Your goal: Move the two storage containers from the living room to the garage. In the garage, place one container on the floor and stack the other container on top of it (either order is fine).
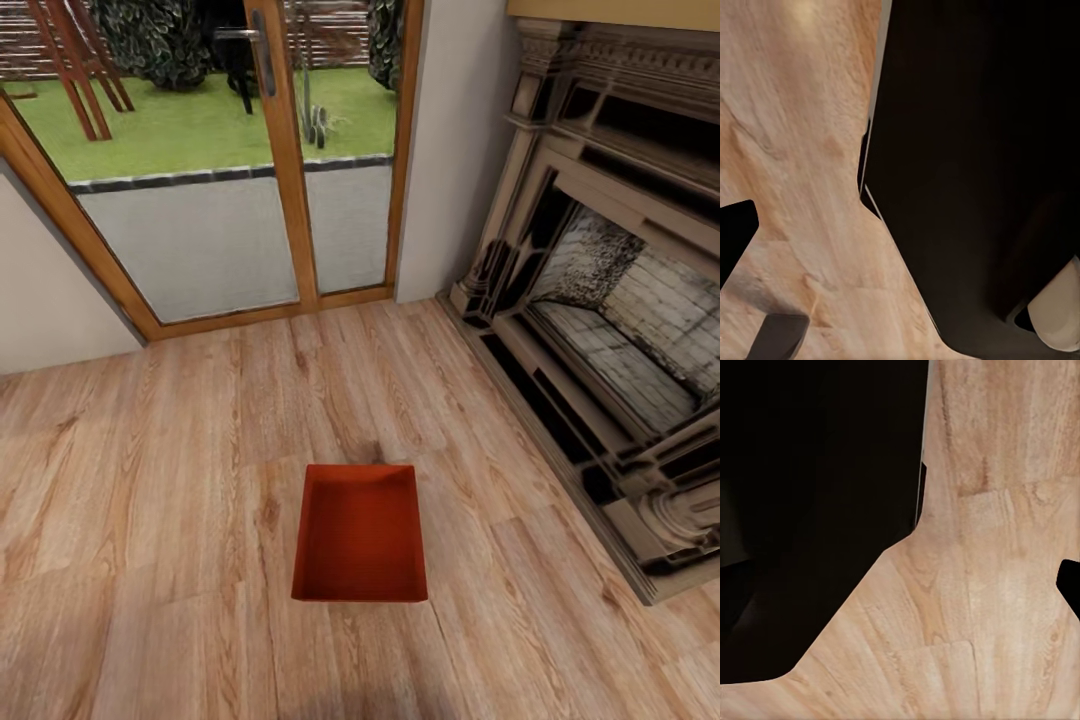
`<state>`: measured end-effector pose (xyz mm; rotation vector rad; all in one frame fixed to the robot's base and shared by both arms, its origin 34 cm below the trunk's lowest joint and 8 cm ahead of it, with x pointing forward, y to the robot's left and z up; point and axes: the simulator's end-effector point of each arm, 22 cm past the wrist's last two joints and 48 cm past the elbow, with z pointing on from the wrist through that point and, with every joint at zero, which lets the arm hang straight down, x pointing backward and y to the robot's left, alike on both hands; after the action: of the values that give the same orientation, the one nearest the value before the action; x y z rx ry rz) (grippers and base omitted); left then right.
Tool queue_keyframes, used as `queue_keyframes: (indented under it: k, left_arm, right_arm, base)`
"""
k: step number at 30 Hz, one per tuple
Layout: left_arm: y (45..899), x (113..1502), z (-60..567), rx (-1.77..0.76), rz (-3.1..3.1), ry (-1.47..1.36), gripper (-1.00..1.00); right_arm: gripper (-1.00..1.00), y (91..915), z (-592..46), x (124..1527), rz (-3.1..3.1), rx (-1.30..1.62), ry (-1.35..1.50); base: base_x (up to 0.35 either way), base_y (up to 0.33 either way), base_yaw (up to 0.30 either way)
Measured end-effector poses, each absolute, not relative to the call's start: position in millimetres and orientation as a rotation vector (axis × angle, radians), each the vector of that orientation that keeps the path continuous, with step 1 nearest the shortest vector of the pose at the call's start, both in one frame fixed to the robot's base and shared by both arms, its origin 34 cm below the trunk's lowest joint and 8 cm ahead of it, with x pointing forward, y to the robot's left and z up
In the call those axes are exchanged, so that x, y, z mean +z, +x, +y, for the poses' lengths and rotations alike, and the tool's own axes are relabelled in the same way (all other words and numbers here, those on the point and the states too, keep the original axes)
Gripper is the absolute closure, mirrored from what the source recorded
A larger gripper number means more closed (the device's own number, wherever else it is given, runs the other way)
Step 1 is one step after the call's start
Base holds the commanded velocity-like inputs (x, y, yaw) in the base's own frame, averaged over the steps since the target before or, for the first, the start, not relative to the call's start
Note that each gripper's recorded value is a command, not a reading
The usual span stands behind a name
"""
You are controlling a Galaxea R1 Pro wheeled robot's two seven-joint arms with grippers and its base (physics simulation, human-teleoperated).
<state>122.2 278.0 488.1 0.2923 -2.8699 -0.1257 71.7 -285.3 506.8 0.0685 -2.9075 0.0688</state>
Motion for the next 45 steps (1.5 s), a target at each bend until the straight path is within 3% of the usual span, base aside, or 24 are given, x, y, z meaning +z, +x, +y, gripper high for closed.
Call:
queue_keyframes:
  k: [28,32,33,35,43,45]
  left_arm:
    - [122,488,279,-0.128,-2.870,0.289,-1.00]
    - [172,478,300,-0.154,-2.974,0.288,-1.00]
    - [206,476,336,-0.207,-3.038,0.281,-1.00]
    - [311,478,347,-0.180,-3.250,0.273,-1.00]
    - [351,495,407,-0.261,-3.230,0.242,-1.00]
    - [378,499,419,-0.278,-3.230,0.293,-1.00]
  right_arm:
    - [-1.00,71,-284,507,-2.904,0.070,0.061]
    - [-1.00,82,-287,503,-2.922,0.071,0.066]
    - [-1.00,96,-288,498,-2.902,0.085,0.052]
    - [-1.00,191,-280,481,-3.073,0.078,0.044]
    - [-1.00,346,-338,474,-3.218,0.301,-0.089]
    - [-1.00,434,-369,483,-3.307,0.423,-0.133]
  base:
    - [0.000,0.003,0.000]
    - [0.000,0.000,0.000]
    - [0.000,0.000,0.000]
    - [0.000,0.000,0.000]
    - [0.000,0.000,0.000]
    - [0.000,0.000,0.000]
